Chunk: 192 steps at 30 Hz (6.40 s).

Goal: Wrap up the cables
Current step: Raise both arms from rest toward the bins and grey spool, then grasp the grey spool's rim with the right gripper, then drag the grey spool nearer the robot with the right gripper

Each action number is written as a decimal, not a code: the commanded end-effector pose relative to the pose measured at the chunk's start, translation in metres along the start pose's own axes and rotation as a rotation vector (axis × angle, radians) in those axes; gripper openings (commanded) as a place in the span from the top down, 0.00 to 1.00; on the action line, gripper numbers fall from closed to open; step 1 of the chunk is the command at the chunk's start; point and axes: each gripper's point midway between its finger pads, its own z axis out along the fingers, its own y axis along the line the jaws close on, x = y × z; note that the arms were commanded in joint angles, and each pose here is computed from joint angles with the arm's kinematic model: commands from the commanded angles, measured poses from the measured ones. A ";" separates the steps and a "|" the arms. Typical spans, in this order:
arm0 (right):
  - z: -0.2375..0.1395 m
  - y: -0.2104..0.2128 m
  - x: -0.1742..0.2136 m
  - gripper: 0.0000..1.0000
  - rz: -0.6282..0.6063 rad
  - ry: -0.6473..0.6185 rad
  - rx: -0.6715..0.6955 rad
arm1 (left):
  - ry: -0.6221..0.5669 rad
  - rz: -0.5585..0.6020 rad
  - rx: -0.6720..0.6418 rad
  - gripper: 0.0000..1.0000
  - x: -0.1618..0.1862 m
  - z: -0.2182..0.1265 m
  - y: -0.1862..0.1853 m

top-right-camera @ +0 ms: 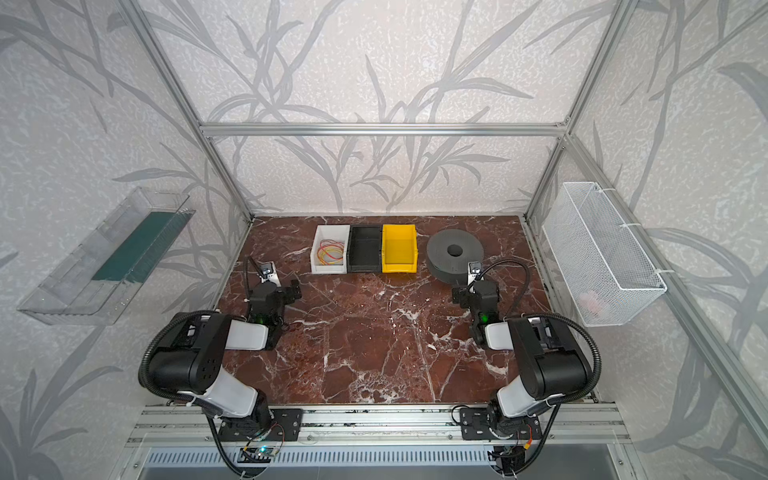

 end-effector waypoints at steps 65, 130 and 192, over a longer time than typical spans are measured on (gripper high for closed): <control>-0.118 0.005 -0.121 0.42 0.575 0.062 -0.391 | 0.462 -0.187 -0.035 0.18 -0.093 -0.107 -0.003; 0.092 0.017 -0.026 0.41 0.999 0.146 -0.374 | 0.499 -0.205 0.224 0.13 -0.089 -0.133 -0.063; -0.243 0.240 -0.091 1.00 0.734 0.414 -1.110 | 0.523 -0.242 0.354 0.20 -0.080 -0.173 -0.069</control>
